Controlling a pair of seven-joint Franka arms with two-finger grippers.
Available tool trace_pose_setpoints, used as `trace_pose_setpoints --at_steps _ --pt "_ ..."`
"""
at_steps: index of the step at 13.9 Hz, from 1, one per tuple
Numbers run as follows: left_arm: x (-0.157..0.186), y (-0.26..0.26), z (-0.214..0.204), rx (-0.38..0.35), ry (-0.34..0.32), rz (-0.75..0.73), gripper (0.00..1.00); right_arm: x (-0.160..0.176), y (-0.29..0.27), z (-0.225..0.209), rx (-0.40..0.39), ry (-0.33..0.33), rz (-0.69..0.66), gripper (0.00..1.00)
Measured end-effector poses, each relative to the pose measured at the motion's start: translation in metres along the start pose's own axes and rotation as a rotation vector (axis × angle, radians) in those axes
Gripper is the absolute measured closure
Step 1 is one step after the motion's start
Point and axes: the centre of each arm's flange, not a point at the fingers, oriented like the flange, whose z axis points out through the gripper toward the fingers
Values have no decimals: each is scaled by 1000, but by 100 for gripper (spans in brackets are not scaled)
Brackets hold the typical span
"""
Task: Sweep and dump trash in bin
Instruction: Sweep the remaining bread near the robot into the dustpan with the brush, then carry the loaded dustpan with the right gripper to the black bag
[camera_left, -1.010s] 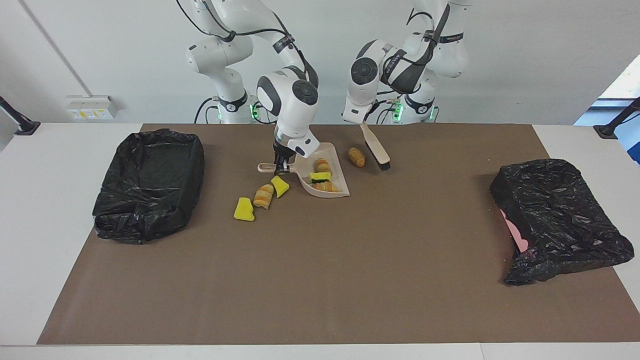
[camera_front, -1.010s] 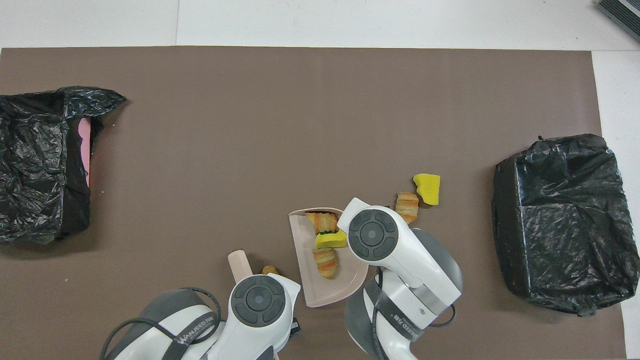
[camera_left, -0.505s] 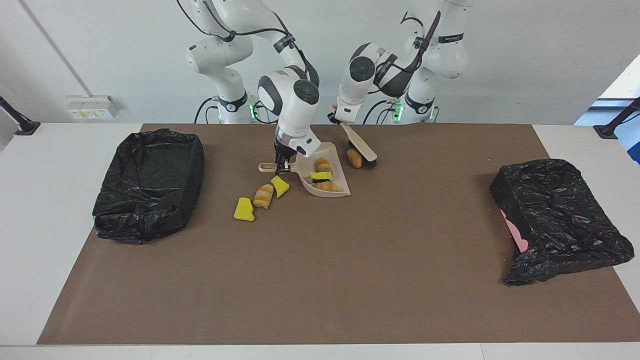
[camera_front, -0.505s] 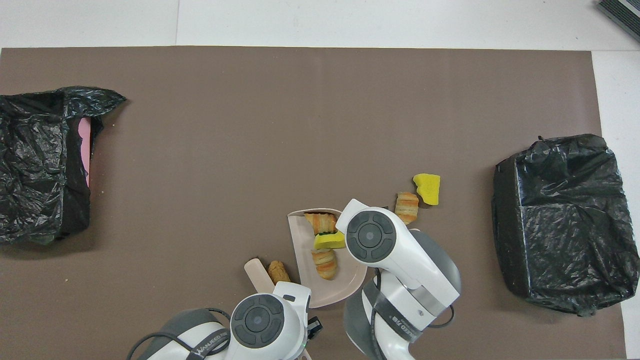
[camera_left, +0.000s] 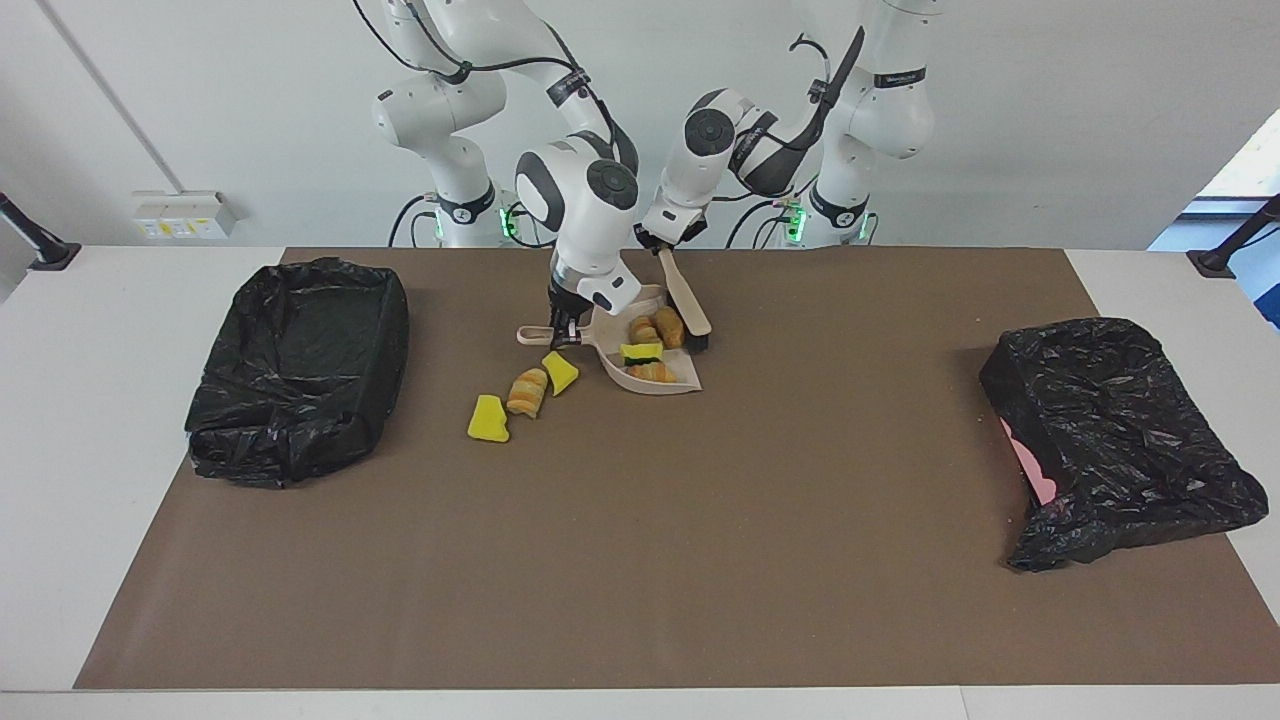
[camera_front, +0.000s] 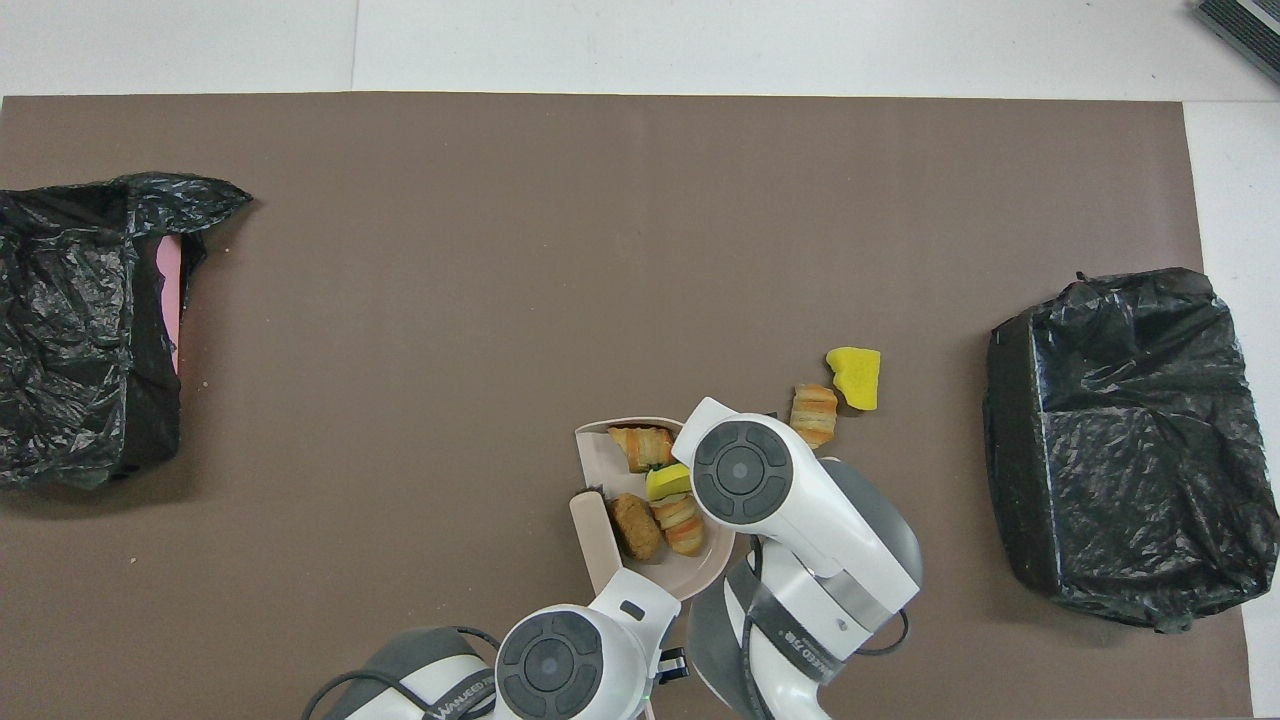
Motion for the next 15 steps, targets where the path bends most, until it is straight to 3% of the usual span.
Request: trace_pose_setpoints --at_steps 3,8,11,15 --pt "7 20 -9 -18 1 23 74 0 0 0 0 0 0 68" --pt "19 -7 -15 155 -115 4 74 -1 1 1 2 0 3 68" --pt "31 -23 -28 215 -99 3 74 -7 3 3 7 1 20 68" --pt "34 -28 -30 271 -31 48 74 -67 26 -5 14 66 154 68"
